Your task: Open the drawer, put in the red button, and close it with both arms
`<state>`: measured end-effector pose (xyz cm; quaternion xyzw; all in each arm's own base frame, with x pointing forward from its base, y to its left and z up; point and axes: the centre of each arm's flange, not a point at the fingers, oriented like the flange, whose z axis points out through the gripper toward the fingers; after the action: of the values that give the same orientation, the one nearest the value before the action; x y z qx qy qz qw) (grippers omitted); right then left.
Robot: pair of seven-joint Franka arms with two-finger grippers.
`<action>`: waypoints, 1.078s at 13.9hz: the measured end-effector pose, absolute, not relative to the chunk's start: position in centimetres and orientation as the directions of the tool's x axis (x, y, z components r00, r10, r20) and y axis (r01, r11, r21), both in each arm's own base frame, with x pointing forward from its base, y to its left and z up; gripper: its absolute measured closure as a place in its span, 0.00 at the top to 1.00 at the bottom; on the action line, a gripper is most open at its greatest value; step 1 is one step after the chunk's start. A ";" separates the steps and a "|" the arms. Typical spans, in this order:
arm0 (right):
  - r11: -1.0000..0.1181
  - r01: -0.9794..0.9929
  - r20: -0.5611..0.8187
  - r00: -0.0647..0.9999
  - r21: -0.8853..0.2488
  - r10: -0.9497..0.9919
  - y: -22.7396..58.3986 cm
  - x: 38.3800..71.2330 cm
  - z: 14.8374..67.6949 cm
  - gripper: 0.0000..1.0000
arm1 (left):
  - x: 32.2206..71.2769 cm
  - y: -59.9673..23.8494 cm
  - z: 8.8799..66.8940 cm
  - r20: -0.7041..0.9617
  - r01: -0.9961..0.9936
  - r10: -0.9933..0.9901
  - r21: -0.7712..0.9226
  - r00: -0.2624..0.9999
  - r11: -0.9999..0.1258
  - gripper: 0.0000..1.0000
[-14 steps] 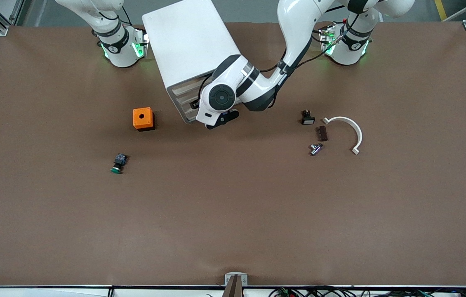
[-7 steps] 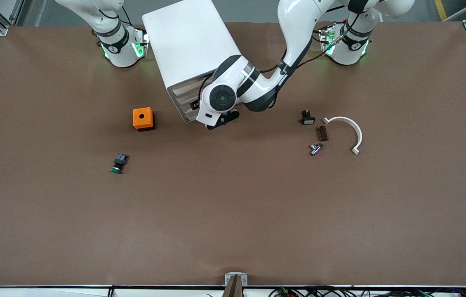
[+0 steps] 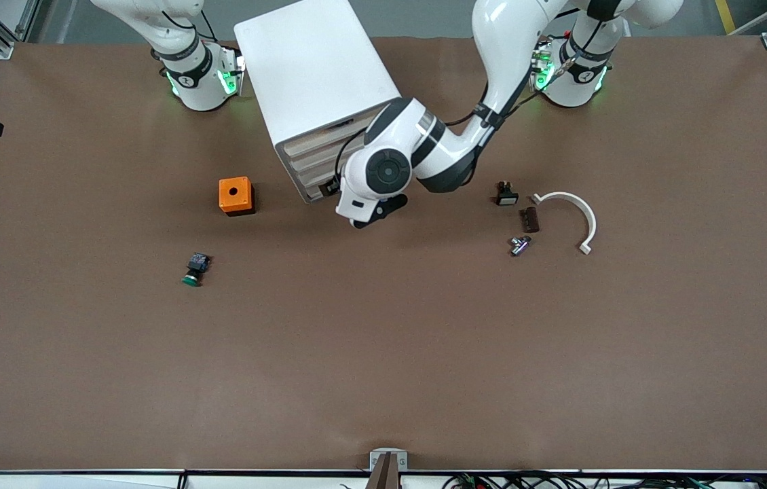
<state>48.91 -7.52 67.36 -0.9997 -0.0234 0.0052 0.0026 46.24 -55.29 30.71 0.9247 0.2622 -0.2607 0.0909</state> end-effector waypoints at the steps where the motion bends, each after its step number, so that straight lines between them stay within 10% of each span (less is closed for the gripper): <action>1: -0.999 0.048 -0.010 0.999 -0.005 0.048 -7.5 48.9 67.4 1.00 | 47.4 -54.3 31.1 -0.528 0.550 0.451 0.037 0.719 -0.834 1.00; 15: -0.998 0.058 0.004 0.998 -0.002 0.058 -6.9 48.8 67.8 1.00 | 61.3 -37.2 31.6 -0.270 0.651 0.629 -0.012 0.729 -0.759 1.00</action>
<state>48.78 -6.94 67.81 -0.9996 -0.0289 -0.0020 0.0008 61.31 -37.21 31.61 0.9288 0.3445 -0.1302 0.0416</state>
